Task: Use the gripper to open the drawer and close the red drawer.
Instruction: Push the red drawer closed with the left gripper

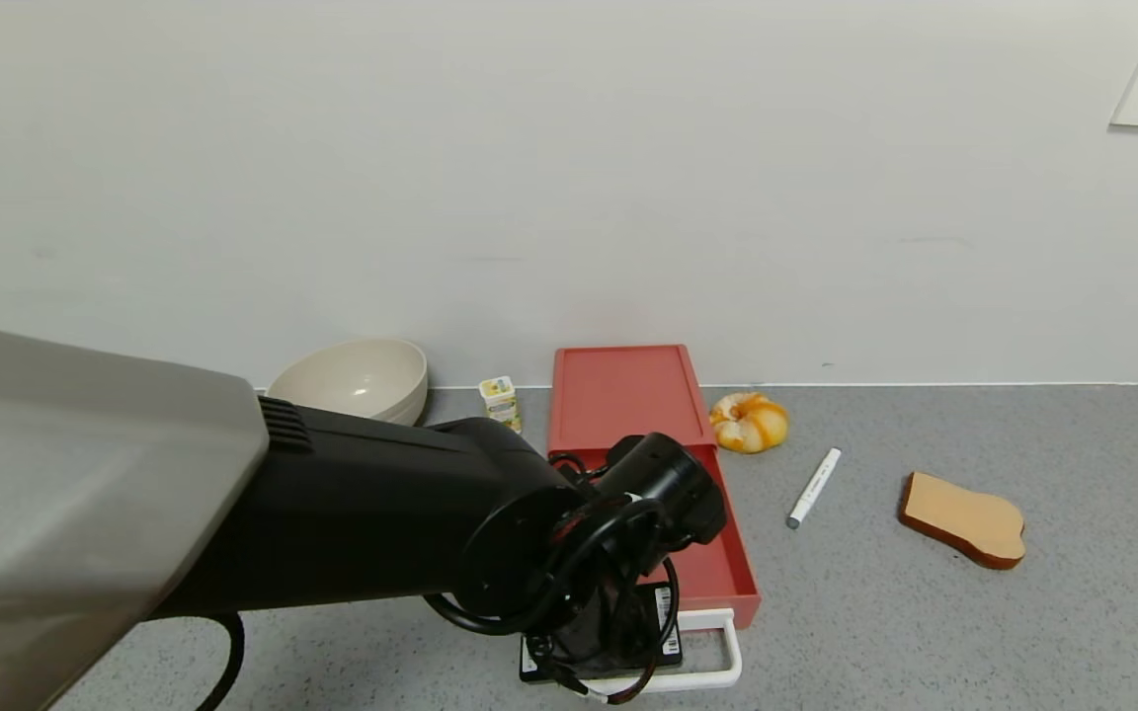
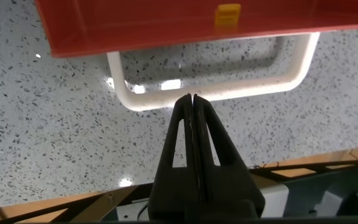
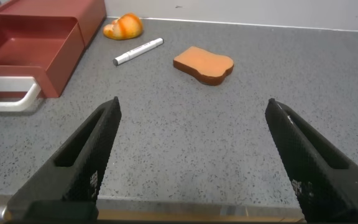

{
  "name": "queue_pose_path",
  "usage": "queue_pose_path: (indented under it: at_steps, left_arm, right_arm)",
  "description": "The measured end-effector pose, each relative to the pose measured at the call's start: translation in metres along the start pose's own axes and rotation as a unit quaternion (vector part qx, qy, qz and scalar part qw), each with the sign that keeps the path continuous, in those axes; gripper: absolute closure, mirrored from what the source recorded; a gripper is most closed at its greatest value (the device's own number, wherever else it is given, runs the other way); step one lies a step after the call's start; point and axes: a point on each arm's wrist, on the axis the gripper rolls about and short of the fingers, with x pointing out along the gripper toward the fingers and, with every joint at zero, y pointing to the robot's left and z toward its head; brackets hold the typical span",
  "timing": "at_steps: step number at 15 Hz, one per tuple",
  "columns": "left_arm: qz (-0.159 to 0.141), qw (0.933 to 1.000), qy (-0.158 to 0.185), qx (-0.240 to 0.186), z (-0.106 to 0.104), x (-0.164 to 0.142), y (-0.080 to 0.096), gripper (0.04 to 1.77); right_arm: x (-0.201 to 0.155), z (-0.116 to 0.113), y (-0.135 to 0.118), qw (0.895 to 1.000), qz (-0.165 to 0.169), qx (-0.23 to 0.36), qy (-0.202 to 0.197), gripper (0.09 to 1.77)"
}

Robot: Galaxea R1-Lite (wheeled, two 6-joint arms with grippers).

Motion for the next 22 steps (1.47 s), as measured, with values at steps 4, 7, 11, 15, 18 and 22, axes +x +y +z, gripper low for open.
queue_pose_path:
  at_steps: [4,7,11,15,18,22]
  left_arm:
    - [0.013,0.9999,-0.006,-0.006,0.001,0.010,-0.002,1.70]
    - [0.022,0.9995,-0.018,-0.013,0.005,0.014,-0.004,1.70]
    - [0.028,0.9990,-0.031,-0.017,0.011,0.017,-0.007,1.70]
    - [0.031,0.9983,-0.044,-0.023,0.020,0.019,-0.007,1.70]
    - [0.031,0.9975,-0.058,-0.027,0.026,0.017,-0.008,1.70]
    - [0.035,0.9960,-0.077,-0.027,0.038,0.013,-0.009,1.70]
  right_arm:
    - [0.000,0.000,0.000,1.000,0.000,0.000,0.000,0.15]
    - [0.000,0.000,0.000,1.000,0.000,0.000,0.000,0.15]
    - [0.000,0.000,0.000,1.000,0.000,0.000,0.000,0.15]
    - [0.000,0.000,0.000,1.000,0.000,0.000,0.000,0.15]
    - [0.000,0.000,0.000,1.000,0.000,0.000,0.000,0.15]
    - [0.000,0.000,0.000,1.000,0.000,0.001,0.000,0.15]
